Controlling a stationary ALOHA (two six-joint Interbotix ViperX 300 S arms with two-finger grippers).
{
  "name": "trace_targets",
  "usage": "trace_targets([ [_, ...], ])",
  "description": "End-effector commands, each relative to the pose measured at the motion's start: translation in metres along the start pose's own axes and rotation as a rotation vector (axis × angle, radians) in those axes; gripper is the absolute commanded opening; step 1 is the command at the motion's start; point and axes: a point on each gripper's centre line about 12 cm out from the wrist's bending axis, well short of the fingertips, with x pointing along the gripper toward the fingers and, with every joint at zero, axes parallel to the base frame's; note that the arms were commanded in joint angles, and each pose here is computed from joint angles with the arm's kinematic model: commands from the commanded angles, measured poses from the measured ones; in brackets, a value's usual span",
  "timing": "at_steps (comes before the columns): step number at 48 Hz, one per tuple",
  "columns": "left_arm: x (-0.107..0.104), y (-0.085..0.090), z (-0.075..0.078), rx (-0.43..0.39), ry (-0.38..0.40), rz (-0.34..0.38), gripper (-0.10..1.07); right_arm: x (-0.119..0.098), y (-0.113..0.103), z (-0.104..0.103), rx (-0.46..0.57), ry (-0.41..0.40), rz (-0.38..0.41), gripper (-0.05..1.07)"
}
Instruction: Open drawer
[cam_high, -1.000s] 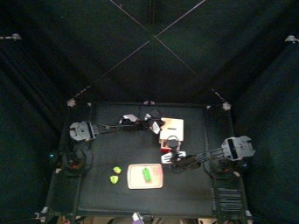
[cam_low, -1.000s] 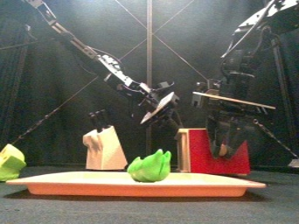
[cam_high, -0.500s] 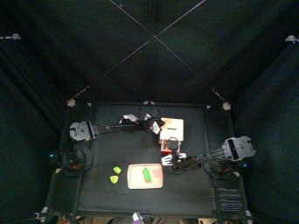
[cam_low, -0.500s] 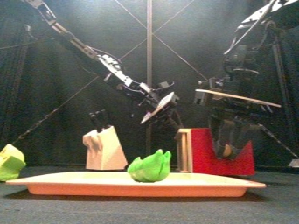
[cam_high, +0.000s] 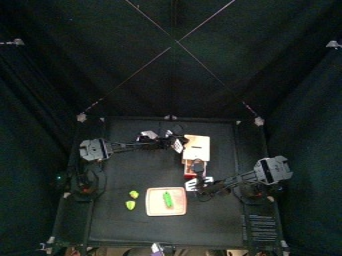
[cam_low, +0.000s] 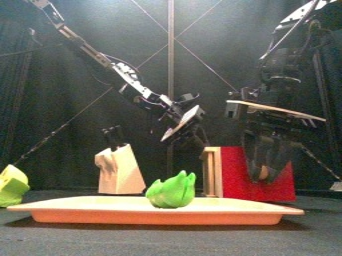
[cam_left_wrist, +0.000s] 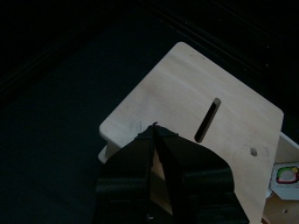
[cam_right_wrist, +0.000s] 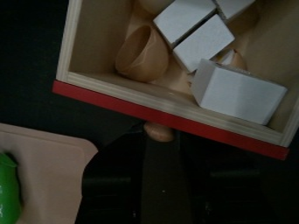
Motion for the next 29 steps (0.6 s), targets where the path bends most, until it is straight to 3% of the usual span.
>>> trace_targets([
  [1,-0.0019,-0.0014,0.0094,-0.001,-0.021,-0.001,0.53,-0.0116,0.0038,0.0017,0.008,0.003,0.041,0.56],
  [9,-0.0019,-0.0014,0.0094,-0.001,-0.021,-0.001,0.53,-0.0115,0.0039,0.0019,0.008,0.001,0.038,0.63],
  [23,-0.0019,-0.0014,0.0094,-0.004,-0.021,-0.001,0.53,-0.0130,0.0054,0.0016,0.012,0.005,0.043,0.87],
  [29,-0.0019,-0.0014,0.0094,-0.004,-0.021,-0.001,0.53,-0.0144,0.0070,0.0002,0.012,0.009,0.047,0.90],
])
